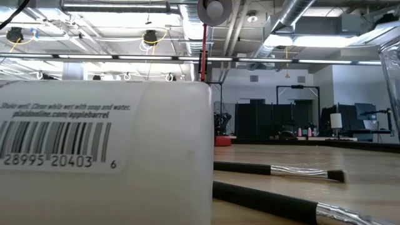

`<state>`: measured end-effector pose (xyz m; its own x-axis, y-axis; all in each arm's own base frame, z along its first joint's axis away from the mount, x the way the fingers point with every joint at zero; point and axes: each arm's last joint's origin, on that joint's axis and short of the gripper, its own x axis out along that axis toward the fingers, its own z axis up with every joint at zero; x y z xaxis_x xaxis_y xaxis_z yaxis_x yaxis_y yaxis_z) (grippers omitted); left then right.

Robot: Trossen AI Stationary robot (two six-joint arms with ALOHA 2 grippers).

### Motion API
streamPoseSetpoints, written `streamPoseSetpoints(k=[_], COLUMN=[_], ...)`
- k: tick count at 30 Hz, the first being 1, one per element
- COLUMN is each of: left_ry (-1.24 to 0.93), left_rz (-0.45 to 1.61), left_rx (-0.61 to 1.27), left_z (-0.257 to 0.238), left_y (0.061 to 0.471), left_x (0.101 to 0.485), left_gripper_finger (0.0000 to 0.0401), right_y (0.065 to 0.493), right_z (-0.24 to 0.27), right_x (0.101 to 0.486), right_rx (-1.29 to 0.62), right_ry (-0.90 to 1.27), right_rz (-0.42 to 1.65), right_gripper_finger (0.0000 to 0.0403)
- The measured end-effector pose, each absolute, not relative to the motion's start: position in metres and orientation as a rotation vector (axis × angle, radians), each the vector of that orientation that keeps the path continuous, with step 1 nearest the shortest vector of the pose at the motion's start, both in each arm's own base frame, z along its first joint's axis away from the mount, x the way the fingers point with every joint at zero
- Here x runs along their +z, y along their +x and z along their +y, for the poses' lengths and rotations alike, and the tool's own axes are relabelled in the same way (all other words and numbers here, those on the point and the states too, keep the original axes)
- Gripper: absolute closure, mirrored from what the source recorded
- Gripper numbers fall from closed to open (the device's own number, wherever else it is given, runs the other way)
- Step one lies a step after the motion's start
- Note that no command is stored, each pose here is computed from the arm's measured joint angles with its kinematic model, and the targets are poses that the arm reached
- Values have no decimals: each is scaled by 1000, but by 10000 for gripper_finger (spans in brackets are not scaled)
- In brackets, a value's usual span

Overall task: Pick & Place Paint Supplies
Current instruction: Adjust the black paint bottle in the transparent bin

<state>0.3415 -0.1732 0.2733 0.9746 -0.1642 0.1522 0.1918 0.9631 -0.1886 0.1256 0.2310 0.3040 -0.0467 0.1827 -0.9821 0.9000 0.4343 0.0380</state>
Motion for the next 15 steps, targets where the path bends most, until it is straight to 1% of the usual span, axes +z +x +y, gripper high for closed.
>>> streamPoseSetpoints(k=[9,15], left_ry=[-204,-204], left_rz=[-136,-137], left_rx=[-185,-185], left_z=[-173,-173], left_y=[341,341], left_x=[273,274], left_gripper_finger=[192,192], right_y=[124,123], right_z=[225,224], right_x=[302,290], right_rx=[-817,-843], right_ry=[923,908], right_rz=[1495,1492], right_gripper_finger=[95,110])
